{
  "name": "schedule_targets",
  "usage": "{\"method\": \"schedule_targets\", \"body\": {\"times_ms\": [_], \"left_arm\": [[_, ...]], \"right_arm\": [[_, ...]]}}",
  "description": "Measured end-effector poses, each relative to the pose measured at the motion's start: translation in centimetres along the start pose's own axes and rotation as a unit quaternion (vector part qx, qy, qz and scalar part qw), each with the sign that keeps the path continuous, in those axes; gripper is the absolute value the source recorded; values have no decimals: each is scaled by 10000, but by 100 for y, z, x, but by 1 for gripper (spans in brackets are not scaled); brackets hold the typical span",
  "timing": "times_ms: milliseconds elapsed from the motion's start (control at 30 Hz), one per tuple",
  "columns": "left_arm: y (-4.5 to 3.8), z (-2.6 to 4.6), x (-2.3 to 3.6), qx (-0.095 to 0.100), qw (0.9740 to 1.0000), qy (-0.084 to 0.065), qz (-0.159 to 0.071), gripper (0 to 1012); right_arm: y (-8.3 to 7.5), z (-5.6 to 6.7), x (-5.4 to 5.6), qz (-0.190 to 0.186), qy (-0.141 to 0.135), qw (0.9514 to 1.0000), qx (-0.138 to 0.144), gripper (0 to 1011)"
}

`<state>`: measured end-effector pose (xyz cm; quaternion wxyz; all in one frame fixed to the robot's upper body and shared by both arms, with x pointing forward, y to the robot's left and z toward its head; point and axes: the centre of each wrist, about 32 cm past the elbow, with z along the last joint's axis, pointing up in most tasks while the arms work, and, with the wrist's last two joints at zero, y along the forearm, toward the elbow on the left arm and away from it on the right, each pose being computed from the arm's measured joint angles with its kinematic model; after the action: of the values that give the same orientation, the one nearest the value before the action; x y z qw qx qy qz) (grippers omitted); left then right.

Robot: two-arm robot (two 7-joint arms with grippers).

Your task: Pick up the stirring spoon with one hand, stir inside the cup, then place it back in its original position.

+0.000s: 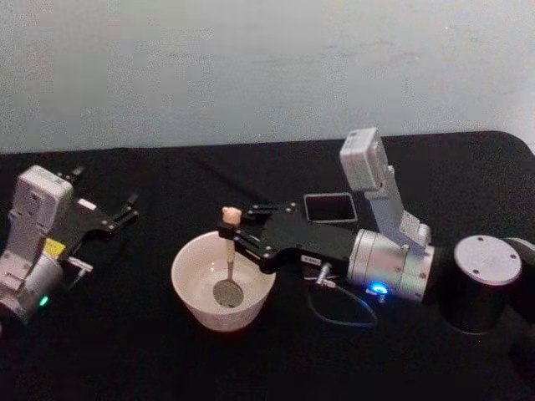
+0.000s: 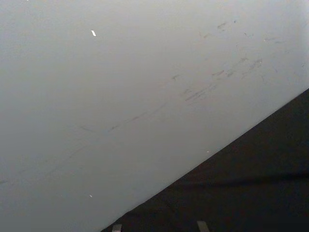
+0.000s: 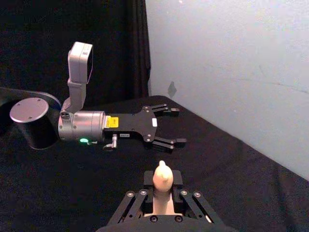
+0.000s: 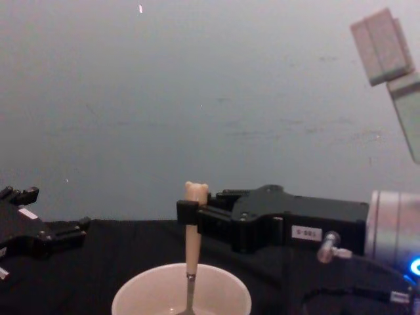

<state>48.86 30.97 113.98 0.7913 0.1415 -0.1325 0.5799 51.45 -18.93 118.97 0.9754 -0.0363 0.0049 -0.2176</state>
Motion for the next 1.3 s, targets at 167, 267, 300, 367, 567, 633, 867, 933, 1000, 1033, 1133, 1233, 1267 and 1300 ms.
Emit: {"method": "schedule_targets", "body": {"times_ms": [167,267,300,367,567,633,867,933,1000,1033,1133,1233,1267,1300], "left_arm": [[0,0,0,0,10000,0,0,1001],[0,0,0,0,10000,0,0,1001],[0,0,0,0,10000,0,0,1001],[0,0,0,1,10000,0,0,1002],[0,0,0,1,10000,0,0,1001],[0,0,0,0,10000,0,0,1001],[0,0,0,1,10000,0,0,1001],[0,0,0,0,10000,0,0,1001],[0,0,0,1,10000,0,0,1001],[0,0,0,0,10000,0,0,1001],[0,0,0,0,10000,0,0,1002],[0,0,0,0,10000,0,0,1001],[0,0,0,1,10000,0,0,1001],[0,0,0,0,10000,0,0,1001]], "right_arm": [[75,-22,5,11,-29,10000,-22,213],[122,-29,10,17,-63,10000,-33,213],[136,-31,11,19,-69,10000,-33,213],[171,-37,12,22,-91,9999,-38,213],[265,-51,20,-17,-154,9999,-45,213],[298,-57,25,-53,-167,9998,-49,213],[370,-69,60,-188,-206,9996,-75,213],[386,-70,77,-242,-227,9994,-78,213],[393,-70,99,-293,-250,9992,-80,213],[393,-70,108,-313,-256,9992,-81,213],[382,-67,140,-381,-272,9989,-81,213],[355,-61,169,-428,-293,9986,-78,213],[342,-60,178,-435,-302,9986,-81,213],[316,-60,191,-442,-318,9985,-85,213]]}}
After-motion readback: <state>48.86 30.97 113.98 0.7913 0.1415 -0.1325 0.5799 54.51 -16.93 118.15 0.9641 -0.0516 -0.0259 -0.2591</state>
